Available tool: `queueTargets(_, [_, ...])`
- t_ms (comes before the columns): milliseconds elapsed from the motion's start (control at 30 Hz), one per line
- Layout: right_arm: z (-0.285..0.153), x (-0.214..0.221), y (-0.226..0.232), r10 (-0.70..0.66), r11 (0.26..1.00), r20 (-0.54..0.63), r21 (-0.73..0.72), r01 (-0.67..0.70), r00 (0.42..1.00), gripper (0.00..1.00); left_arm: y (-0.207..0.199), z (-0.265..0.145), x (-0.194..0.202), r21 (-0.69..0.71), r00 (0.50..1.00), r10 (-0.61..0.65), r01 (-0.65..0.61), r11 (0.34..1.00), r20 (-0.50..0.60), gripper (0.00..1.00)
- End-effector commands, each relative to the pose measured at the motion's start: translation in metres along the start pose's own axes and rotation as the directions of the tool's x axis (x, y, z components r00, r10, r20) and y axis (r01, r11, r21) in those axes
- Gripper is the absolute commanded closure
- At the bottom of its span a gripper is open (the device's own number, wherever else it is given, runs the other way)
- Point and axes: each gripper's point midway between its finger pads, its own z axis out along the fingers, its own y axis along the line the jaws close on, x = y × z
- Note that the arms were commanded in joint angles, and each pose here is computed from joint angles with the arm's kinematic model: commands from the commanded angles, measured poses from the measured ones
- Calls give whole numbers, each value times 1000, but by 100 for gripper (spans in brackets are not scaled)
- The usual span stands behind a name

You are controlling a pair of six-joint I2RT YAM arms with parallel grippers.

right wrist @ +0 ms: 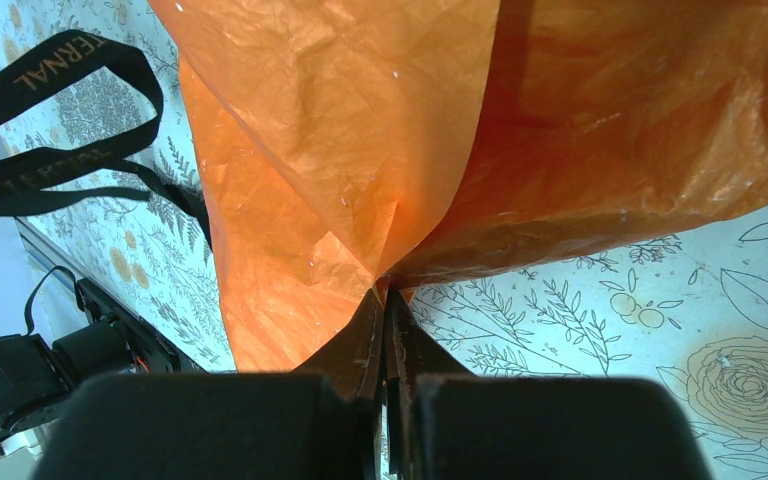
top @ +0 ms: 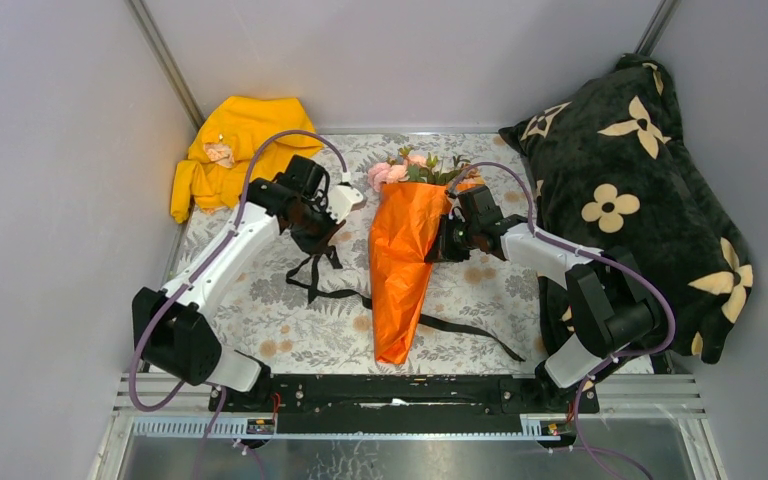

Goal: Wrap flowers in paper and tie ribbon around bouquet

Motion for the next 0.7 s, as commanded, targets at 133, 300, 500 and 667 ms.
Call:
queueTargets(133, [-6, -5, 17, -30, 999, 18, -43, 31, 999, 100, 27, 39, -2, -63, 998, -46, 48, 997, 38, 95])
queueTargets(300, [-5, -5, 15, -31, 999, 15, -38, 31, 999, 100, 75, 50, -25, -120, 980, -150, 165, 979, 129, 95])
queueTargets(500, [-4, -3, 14, -28, 999, 11, -35, 29, 1000, 100, 124, 88, -25, -192, 966, -234, 252, 948, 109, 39])
queueTargets(667, [-5, -1, 11, -33, 999, 8, -27, 33, 999, 100, 141, 60, -22, -201, 911, -360, 398, 895, 201, 22])
